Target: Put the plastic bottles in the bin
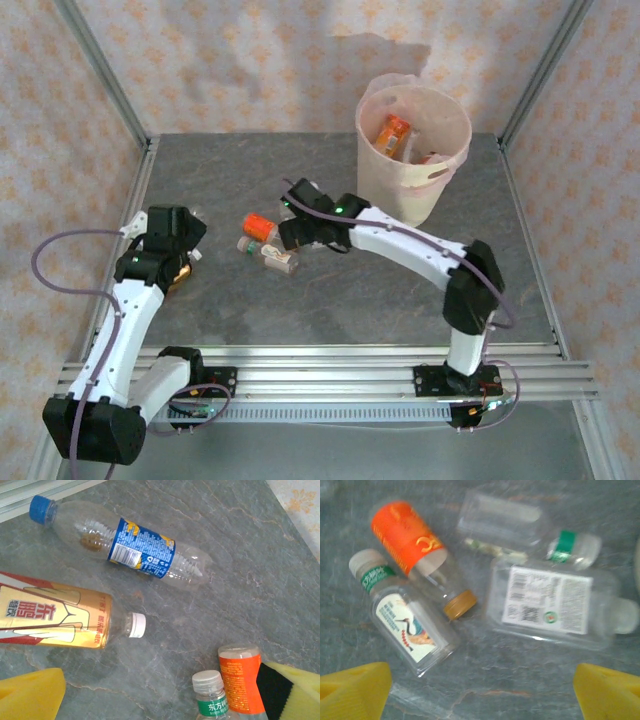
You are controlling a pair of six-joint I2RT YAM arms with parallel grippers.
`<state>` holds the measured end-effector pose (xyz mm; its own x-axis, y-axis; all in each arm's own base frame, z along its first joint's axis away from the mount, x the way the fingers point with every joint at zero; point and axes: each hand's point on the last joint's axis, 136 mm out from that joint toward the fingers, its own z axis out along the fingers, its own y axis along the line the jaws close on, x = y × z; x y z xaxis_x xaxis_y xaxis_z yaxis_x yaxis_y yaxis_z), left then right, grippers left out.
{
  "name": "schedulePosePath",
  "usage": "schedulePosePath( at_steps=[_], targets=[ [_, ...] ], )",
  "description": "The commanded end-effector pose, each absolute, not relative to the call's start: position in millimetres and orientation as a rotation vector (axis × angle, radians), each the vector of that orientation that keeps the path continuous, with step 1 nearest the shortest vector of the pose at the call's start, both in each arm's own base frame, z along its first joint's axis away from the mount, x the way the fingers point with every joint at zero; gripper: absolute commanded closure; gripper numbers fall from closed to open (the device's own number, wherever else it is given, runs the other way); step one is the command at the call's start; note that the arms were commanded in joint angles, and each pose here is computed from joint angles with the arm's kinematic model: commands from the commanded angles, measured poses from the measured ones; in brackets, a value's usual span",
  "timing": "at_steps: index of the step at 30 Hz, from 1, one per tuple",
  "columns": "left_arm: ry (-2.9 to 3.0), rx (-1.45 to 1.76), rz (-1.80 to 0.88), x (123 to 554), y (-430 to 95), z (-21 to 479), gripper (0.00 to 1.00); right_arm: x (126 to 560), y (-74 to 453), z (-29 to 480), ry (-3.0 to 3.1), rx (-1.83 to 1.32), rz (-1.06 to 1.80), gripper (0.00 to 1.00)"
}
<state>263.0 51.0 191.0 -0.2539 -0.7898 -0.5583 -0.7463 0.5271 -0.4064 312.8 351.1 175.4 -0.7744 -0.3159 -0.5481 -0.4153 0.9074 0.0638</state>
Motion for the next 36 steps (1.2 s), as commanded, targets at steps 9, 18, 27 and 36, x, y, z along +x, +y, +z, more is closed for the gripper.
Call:
schedulePosePath(
  at_steps=[9,18,27,36],
  targets=[
    [1.961,-1.324,-0.061,246,61,192,0.0,290,408,134,2.619,-0.833,0.227,0.17],
    [1.973,-1.321,-0.077,249,58,189,0.0,300,414,105,2.632,-0.922,0.113,0.2],
    [1.988,-1.317,-0.069,250,58,186,0.0,310,420,88,2.618,-0.981,0.043,0.21],
    [1.989,-1.315,-0.066,249,58,187,0.0,311,426,77,2.624,-1.027,0.042,0.24]
  ],
)
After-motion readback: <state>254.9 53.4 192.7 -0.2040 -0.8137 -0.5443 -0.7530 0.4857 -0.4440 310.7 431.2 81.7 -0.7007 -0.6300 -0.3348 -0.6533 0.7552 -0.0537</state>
